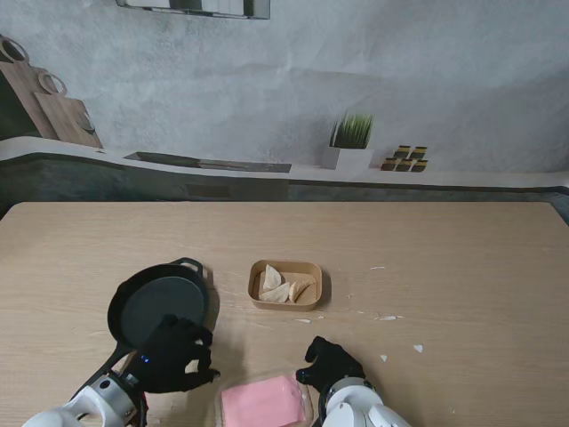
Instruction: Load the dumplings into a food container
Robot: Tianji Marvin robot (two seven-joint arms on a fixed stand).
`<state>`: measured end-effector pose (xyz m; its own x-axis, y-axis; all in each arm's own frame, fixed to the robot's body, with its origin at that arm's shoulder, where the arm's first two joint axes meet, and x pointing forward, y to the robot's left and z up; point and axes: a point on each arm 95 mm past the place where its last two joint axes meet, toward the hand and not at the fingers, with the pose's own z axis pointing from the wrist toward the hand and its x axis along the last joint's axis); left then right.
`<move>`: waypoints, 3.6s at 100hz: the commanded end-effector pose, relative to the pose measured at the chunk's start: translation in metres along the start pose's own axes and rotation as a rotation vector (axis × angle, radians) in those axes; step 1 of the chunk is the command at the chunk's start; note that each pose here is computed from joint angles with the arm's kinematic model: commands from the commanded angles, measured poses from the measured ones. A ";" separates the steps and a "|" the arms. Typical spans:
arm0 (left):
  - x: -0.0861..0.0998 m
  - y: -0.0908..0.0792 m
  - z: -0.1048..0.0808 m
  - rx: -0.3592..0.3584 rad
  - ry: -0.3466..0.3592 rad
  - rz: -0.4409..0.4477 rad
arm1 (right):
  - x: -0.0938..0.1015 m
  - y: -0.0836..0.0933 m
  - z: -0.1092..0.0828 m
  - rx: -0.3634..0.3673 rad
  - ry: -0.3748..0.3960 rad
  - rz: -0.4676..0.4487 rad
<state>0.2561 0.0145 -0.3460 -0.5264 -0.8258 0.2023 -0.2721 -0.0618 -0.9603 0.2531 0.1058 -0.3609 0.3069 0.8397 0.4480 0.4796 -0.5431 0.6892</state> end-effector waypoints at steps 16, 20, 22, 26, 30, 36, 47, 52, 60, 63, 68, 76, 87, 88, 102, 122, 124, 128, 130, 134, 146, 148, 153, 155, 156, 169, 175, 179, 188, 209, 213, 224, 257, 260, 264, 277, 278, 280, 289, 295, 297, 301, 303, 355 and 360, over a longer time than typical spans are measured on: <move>-0.006 0.036 -0.020 -0.095 0.017 0.055 | -0.002 -0.014 -0.010 0.050 -0.026 -0.039; -0.006 0.040 -0.021 -0.111 0.029 0.059 | -0.001 -0.016 -0.011 0.055 -0.034 -0.048; -0.006 0.041 -0.021 -0.120 0.032 0.058 | -0.001 -0.017 -0.011 0.056 -0.037 -0.052; -0.005 0.045 -0.021 -0.133 0.036 0.052 | 0.000 -0.018 -0.012 0.059 -0.042 -0.059; -0.004 0.048 -0.020 -0.145 0.046 0.040 | 0.000 -0.019 -0.013 0.062 -0.049 -0.069; -0.002 0.052 -0.018 -0.173 0.061 0.025 | 0.000 -0.021 -0.013 0.072 -0.057 -0.085; 0.004 0.058 -0.013 -0.196 0.074 -0.002 | 0.002 -0.023 -0.014 0.103 -0.075 -0.106; 0.007 0.060 -0.010 -0.206 0.077 -0.017 | 0.002 -0.024 -0.014 0.117 -0.079 -0.113; 0.011 0.062 -0.007 -0.216 0.082 -0.043 | 0.004 -0.025 -0.013 0.130 -0.082 -0.120; 0.012 0.063 -0.006 -0.218 0.084 -0.045 | 0.006 -0.025 -0.013 0.134 -0.081 -0.114; 0.014 0.064 -0.005 -0.219 0.088 -0.038 | 0.008 -0.025 -0.013 0.144 -0.081 -0.092; 0.015 0.064 -0.004 -0.212 0.086 -0.038 | 0.012 -0.025 -0.014 0.164 -0.081 -0.065; 0.017 0.063 -0.002 -0.191 0.081 -0.033 | 0.016 -0.023 -0.016 0.175 -0.070 -0.020; 0.017 0.063 -0.002 -0.189 0.081 -0.032 | 0.017 -0.023 -0.016 0.175 -0.069 -0.016; 0.017 0.062 0.000 -0.153 0.074 -0.014 | 0.023 -0.018 -0.019 0.169 -0.059 0.050; 0.014 0.060 0.003 -0.109 0.054 0.004 | 0.030 -0.013 -0.021 0.153 -0.045 0.105; 0.013 0.060 0.003 -0.106 0.052 0.006 | 0.031 -0.013 -0.021 0.153 -0.044 0.112; 0.012 0.059 0.003 -0.098 0.048 0.007 | 0.032 -0.012 -0.020 0.155 -0.043 0.122; 0.012 0.059 0.004 -0.092 0.046 0.007 | 0.033 -0.012 -0.020 0.156 -0.043 0.127; 0.011 0.058 0.004 -0.079 0.042 0.005 | 0.035 -0.012 -0.020 0.156 -0.045 0.137; 0.010 0.056 0.005 -0.053 0.033 0.006 | 0.040 -0.012 -0.015 0.200 -0.080 0.234; 0.010 0.056 0.005 -0.050 0.033 0.006 | 0.041 -0.012 -0.014 0.205 -0.086 0.254; 0.009 0.056 0.005 -0.040 0.034 0.007 | 0.042 -0.014 -0.012 0.215 -0.095 0.273; 0.009 0.056 0.005 -0.035 0.034 0.010 | 0.042 -0.014 -0.011 0.217 -0.095 0.266; 0.009 0.056 0.005 -0.033 0.034 0.011 | 0.041 -0.015 -0.011 0.217 -0.094 0.261; 0.004 0.052 0.006 0.012 0.023 0.022 | 0.041 -0.013 -0.007 0.172 -0.074 0.187; 0.001 0.048 0.005 0.042 0.014 0.019 | 0.041 -0.009 -0.006 0.131 -0.068 0.191; -0.001 0.044 0.005 0.062 0.006 0.017 | 0.040 -0.006 -0.006 0.108 -0.056 0.196; -0.007 0.031 0.005 0.106 -0.020 0.003 | 0.040 0.003 -0.005 0.047 -0.009 0.218; -0.011 -0.010 0.003 0.236 -0.083 -0.066 | 0.044 0.037 -0.006 -0.034 0.076 0.311; -0.011 -0.016 0.004 0.260 -0.090 -0.078 | 0.044 0.044 -0.006 -0.041 0.093 0.331; -0.008 -0.026 0.007 0.298 -0.106 -0.141 | 0.050 0.064 -0.003 -0.070 0.132 0.391; -0.014 -0.025 0.022 0.304 -0.174 -0.224 | 0.078 0.104 0.033 -0.119 0.139 0.559; -0.015 -0.024 0.023 0.304 -0.177 -0.234 | 0.081 0.106 0.038 -0.128 0.137 0.564; -0.015 -0.024 0.025 0.306 -0.179 -0.247 | 0.084 0.108 0.044 -0.139 0.133 0.572; -0.016 -0.023 0.028 0.316 -0.187 -0.257 | 0.091 0.114 0.064 -0.164 0.117 0.596; -0.017 -0.023 0.028 0.316 -0.187 -0.258 | 0.092 0.114 0.066 -0.167 0.115 0.597; -0.017 -0.023 0.028 0.317 -0.190 -0.262 | 0.092 0.114 0.069 -0.173 0.111 0.600; -0.017 -0.022 0.030 0.322 -0.197 -0.277 | 0.095 0.115 0.083 -0.187 0.093 0.630; -0.018 -0.022 0.031 0.322 -0.200 -0.282 | 0.096 0.116 0.090 -0.189 0.085 0.658; -0.018 -0.022 0.031 0.321 -0.202 -0.283 | 0.097 0.116 0.092 -0.191 0.082 0.664; -0.018 -0.022 0.032 0.320 -0.204 -0.284 | 0.097 0.117 0.097 -0.194 0.077 0.669; -0.018 -0.022 0.032 0.320 -0.205 -0.285 | 0.097 0.117 0.099 -0.194 0.073 0.670; -0.020 -0.021 0.034 0.315 -0.226 -0.296 | 0.098 0.107 0.122 -0.185 -0.033 0.707; -0.021 -0.022 0.034 0.315 -0.226 -0.295 | 0.099 0.106 0.122 -0.182 -0.038 0.724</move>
<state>0.3002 0.0162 -0.3349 -0.2689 -0.8485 0.4558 -0.0937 -0.4479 -0.8891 0.4361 0.1229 -0.3129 0.5157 0.2913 0.8057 -0.0074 -0.9389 0.3442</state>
